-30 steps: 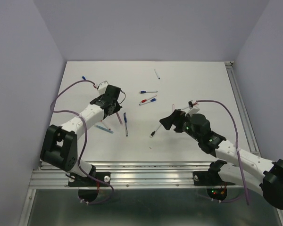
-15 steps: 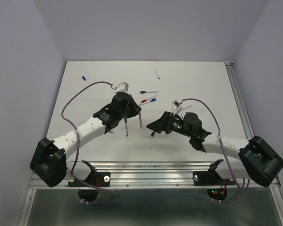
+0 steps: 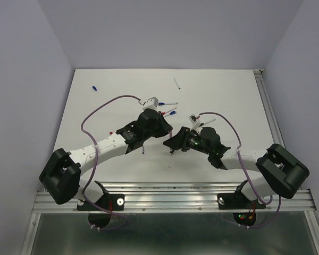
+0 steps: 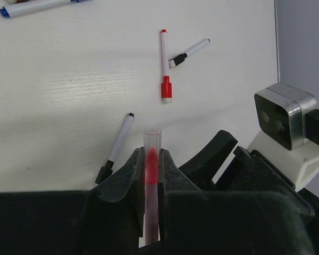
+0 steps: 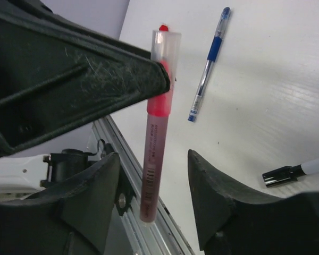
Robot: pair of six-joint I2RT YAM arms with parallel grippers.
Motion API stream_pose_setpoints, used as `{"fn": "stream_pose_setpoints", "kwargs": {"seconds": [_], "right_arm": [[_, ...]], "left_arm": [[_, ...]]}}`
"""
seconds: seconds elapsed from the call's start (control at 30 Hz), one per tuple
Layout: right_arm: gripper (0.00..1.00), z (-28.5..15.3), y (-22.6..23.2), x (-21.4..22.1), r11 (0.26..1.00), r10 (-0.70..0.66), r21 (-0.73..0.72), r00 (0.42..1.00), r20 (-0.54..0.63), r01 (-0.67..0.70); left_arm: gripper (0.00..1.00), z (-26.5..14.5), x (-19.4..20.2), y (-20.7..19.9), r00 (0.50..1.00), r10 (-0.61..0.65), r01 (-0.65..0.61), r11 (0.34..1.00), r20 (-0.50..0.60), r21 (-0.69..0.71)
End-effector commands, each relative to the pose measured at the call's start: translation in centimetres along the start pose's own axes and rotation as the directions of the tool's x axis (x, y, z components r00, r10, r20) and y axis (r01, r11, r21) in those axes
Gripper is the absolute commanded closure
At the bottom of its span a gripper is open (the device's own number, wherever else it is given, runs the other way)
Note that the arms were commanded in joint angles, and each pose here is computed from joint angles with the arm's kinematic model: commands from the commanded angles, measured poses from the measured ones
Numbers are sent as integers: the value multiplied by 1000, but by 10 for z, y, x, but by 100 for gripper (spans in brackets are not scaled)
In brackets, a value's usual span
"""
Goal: Open the pen caps
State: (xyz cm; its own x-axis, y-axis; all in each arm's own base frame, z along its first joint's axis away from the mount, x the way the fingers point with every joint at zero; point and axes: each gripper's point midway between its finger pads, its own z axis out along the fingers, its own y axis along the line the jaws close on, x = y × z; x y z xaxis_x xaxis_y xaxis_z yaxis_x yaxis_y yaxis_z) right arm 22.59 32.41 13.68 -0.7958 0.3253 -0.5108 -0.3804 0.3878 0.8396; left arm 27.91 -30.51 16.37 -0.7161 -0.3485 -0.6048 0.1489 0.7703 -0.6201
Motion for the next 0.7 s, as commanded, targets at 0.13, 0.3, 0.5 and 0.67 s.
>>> {"fn": "stream_pose_setpoints", "kwargs": {"seconds": [0.13, 0.3, 0.5, 0.67], "right_arm": [[79, 10, 38, -23, 990, -50, -126, 997, 65, 58], [99, 3, 52, -7, 980, -38, -198, 999, -12, 35], [99, -25, 100, 47, 899, -34, -431, 971, -235, -73], [99, -42, 129, 112, 872, -53, -468, 923, -382, -143]], "left_arm": [[100, -3, -26, -27, 995, -48, 44, 997, 86, 58], [100, 1, -43, -24, 985, -58, 56, 998, 162, 16], [100, 15, -74, -22, 954, -38, 54, 997, 298, -46], [100, 21, -138, -24, 871, 17, 67, 986, 490, -152]]}}
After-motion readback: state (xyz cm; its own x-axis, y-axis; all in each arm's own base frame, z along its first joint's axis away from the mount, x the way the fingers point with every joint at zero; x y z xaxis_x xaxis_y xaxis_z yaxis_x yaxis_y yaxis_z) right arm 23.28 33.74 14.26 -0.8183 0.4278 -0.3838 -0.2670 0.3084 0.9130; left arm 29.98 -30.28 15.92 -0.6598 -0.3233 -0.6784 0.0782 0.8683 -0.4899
